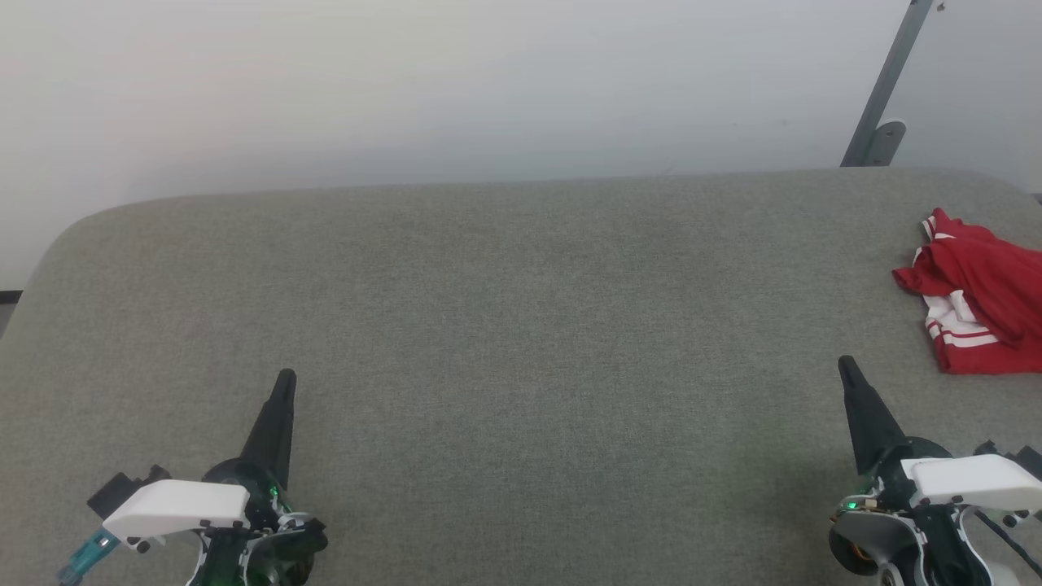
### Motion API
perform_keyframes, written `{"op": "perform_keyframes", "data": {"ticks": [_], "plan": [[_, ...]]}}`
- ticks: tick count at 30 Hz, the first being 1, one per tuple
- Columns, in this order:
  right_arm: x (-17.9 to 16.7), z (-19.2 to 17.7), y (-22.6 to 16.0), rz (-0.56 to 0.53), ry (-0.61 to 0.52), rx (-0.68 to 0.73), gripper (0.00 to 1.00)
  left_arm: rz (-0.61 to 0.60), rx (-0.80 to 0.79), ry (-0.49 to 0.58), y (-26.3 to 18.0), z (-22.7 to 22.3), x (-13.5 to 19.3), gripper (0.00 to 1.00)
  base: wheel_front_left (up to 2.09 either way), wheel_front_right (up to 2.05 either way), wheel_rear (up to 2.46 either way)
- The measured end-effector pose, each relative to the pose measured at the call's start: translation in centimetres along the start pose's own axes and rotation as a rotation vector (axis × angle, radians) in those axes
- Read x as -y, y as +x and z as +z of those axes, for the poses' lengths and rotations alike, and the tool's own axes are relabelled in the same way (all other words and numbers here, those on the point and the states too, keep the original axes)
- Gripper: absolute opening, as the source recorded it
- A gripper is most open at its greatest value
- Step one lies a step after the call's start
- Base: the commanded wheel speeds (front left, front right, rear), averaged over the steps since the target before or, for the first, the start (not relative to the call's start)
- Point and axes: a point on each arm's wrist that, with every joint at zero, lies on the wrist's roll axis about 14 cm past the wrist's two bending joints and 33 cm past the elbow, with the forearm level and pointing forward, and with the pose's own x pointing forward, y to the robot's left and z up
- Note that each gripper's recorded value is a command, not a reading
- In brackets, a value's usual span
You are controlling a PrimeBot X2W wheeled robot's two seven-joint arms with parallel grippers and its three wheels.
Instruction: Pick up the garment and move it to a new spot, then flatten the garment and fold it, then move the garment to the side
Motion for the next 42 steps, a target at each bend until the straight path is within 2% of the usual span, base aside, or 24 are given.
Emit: {"op": "perform_keyframes", "data": {"ticks": [42], "plan": [[-0.02, 0.0, 0.01, 0.0, 0.0, 0.0, 0.0, 0.0, 0.0, 0.0, 0.0, -0.01, 0.0, 0.0, 0.0, 0.0, 0.0]]}}
